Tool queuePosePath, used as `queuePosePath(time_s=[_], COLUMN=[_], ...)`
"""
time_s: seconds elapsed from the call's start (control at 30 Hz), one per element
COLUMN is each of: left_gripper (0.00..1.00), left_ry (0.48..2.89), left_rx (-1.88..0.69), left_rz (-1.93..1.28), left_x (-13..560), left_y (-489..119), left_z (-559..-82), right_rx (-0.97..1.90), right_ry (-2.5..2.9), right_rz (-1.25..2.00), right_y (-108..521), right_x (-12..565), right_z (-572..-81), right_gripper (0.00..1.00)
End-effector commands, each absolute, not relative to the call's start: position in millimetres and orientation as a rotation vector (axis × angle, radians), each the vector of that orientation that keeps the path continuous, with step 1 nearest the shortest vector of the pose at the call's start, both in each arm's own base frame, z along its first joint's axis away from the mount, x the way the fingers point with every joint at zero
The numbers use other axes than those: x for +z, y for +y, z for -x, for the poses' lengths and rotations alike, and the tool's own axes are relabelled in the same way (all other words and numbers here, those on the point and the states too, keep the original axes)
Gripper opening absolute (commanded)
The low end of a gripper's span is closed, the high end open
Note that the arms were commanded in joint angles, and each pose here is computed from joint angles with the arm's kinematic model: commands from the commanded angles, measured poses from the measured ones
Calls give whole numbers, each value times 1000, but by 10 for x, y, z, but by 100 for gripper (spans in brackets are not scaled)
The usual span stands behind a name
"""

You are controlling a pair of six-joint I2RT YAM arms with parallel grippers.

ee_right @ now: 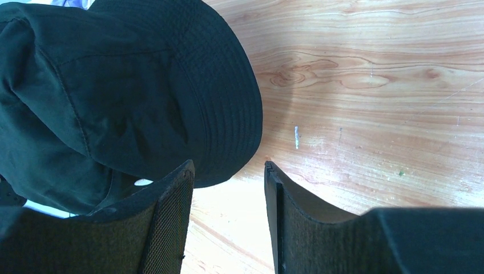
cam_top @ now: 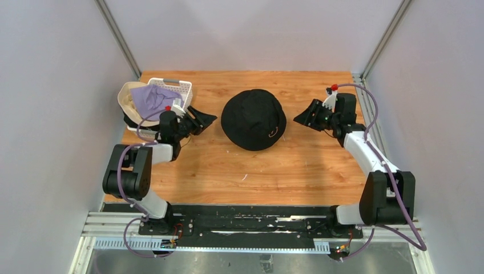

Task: Stack the hats
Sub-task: Stack the hat on the hat.

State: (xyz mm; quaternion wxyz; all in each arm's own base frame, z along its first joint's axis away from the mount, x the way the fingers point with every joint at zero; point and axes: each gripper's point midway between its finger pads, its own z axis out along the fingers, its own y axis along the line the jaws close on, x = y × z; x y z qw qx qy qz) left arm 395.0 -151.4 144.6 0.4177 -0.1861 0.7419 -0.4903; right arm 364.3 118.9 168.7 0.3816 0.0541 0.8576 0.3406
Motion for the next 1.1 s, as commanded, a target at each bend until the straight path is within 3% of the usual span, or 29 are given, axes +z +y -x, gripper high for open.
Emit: queuePosePath(time_s=[0.0,0.47,1.07], left_gripper=[57,57,57], left_ry=[1921,1638,1590], left_rx=[-1218,-1560,-1545], left_rz=[431,519,415], left_x=[1228,1329,1600], left_y=[-1644,-1785,-1803], left_z=[-3875,-3820,-3640], right_rx=[879,890,896], right_ry=[2151,2182,2178], right_rz=[-116,-122,-119], right_y=[1207,1218,1226], right_x=[1800,1649,1660], right_z=[-3756,-3780,-3805], right_gripper=[48,47,47])
